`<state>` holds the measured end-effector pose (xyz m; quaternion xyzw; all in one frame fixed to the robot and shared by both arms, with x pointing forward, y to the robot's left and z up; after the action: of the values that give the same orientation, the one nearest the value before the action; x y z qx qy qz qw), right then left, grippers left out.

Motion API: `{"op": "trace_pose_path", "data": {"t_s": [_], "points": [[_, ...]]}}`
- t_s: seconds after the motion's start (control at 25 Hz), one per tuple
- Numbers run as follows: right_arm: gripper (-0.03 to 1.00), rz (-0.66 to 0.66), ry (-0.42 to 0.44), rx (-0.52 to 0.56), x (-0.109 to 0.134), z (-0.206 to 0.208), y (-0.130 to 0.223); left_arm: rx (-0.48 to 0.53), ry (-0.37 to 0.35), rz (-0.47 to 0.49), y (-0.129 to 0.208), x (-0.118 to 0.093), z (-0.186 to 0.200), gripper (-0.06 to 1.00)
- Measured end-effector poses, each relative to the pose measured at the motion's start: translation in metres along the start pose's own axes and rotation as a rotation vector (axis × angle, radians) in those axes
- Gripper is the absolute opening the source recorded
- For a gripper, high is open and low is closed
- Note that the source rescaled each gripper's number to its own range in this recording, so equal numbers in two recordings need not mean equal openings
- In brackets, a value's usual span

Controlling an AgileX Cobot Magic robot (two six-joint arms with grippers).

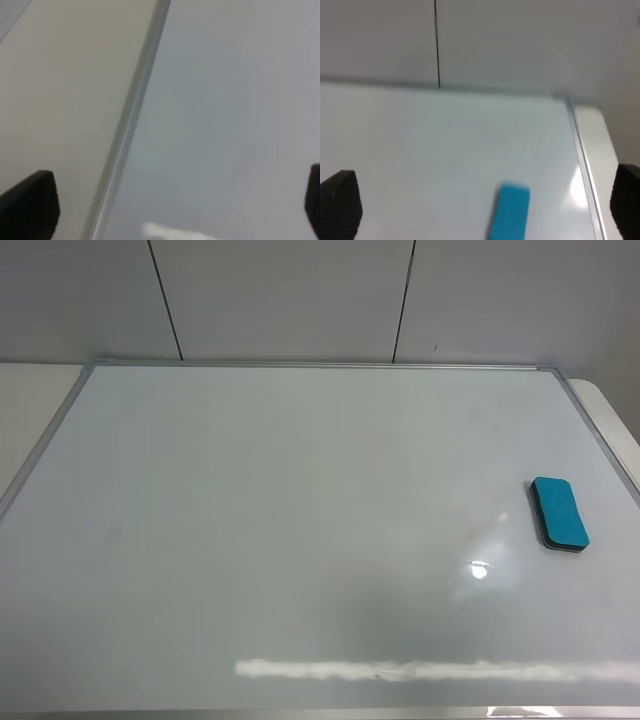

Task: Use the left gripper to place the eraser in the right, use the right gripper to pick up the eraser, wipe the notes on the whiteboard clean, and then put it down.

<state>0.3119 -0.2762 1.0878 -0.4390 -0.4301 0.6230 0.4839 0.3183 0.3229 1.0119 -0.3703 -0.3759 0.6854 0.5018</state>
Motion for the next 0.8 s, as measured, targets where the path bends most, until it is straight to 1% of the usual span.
{"op": "trace_pose_path", "data": {"t_s": [0.04,0.08,0.2,0.24,0.36,0.44,0.56,0.6,0.64,0.8], "points": [[1.0,-0.006,0.001,0.048,0.0,0.002,0.011,0.0,0.0,0.0,0.0,0.0,0.0,1.0],[1.0,-0.01,0.006,0.073,0.0,0.004,0.018,0.0,0.0,0.0,0.0,0.0,0.0,1.0],[1.0,-0.008,0.032,0.088,-0.004,0.006,0.026,0.0,0.0,0.0,0.0,0.0,0.0,1.0],[1.0,-0.012,0.027,0.105,-0.004,0.002,0.032,0.0,0.0,0.0,0.0,0.0,0.0,1.0],[1.0,-0.045,-0.029,0.209,0.002,-0.018,0.067,0.0,0.0,0.001,0.0,0.0,0.0,1.0],[1.0,-0.052,-0.045,0.245,0.004,-0.025,0.079,0.0,0.0,0.001,0.0,0.0,0.0,1.0],[1.0,-0.048,-0.022,0.237,0.0,-0.027,0.079,0.0,0.0,0.001,0.0,0.0,0.0,1.0],[1.0,-0.046,-0.006,0.235,-0.003,-0.027,0.079,0.0,0.0,0.001,0.0,0.0,0.0,1.0],[1.0,-0.045,0.034,0.239,-0.009,-0.027,0.079,0.0,0.0,0.001,0.0,0.0,0.0,1.0],[1.0,-0.067,0.061,0.241,-0.012,-0.027,0.08,0.0,0.0,0.0,0.0,0.0,0.0,1.0]]}}
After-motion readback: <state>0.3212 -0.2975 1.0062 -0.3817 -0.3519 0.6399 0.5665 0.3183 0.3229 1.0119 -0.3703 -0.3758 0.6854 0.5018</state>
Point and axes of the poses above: a point on each arm's last joint axis where the gripper is mounted, z pointing back along that axis away from the gripper, x along the wrist's bending axis when the last joint is at zero, y = z × x, the point moved 10 cm from there along -z, pointing out along that axis toward the gripper, and after that the axes turned 3 degrees about z, right-handed, at the moved point
